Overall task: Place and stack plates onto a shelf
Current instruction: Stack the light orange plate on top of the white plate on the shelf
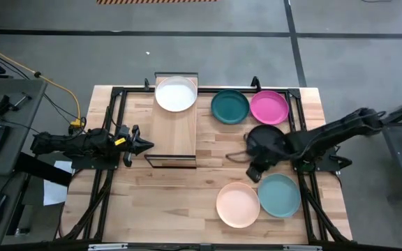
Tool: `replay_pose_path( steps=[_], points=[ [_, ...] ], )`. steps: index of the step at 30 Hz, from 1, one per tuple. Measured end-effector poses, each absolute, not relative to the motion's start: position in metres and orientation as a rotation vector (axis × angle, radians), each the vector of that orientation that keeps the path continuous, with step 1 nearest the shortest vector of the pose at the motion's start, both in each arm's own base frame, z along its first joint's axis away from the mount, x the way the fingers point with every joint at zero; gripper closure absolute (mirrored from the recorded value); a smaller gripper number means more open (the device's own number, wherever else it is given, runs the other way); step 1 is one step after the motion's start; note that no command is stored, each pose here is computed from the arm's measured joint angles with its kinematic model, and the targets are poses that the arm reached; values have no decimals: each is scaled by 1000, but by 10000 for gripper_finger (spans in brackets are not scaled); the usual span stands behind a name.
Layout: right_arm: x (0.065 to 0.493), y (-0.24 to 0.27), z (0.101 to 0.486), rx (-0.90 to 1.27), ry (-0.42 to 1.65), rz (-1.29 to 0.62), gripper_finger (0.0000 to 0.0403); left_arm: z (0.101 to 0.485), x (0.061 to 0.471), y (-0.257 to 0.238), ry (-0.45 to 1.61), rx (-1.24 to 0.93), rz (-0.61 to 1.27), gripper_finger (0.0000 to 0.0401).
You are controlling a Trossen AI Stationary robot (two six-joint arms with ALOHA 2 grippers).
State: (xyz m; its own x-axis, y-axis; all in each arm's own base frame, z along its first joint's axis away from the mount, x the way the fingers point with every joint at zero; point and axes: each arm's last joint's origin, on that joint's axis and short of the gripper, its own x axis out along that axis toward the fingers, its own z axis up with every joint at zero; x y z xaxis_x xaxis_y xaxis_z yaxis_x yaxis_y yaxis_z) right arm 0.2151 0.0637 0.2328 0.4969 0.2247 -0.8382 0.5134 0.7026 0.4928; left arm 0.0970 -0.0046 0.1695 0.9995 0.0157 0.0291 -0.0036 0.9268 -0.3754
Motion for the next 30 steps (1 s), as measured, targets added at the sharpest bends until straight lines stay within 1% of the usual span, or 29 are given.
replay_pose_path(
  steps=[6,9,14,20,27,30],
  points=[
    [222,82,189,833,1118,-153,299,170,97,-5,-32,-385,10,401],
    [227,89,175,819,1160,-151,273,170,97,-5,-32,-385,10,401],
    [245,101,165,729,1206,-149,268,170,97,-5,-32,-385,10,401],
    [263,106,150,573,1276,-255,267,170,97,-5,-32,-385,10,401],
    [274,111,135,487,1342,-256,268,170,97,-5,-32,-385,10,401],
    [274,111,134,469,1357,-257,280,170,97,-5,-32,-385,9,401]
  ],
)
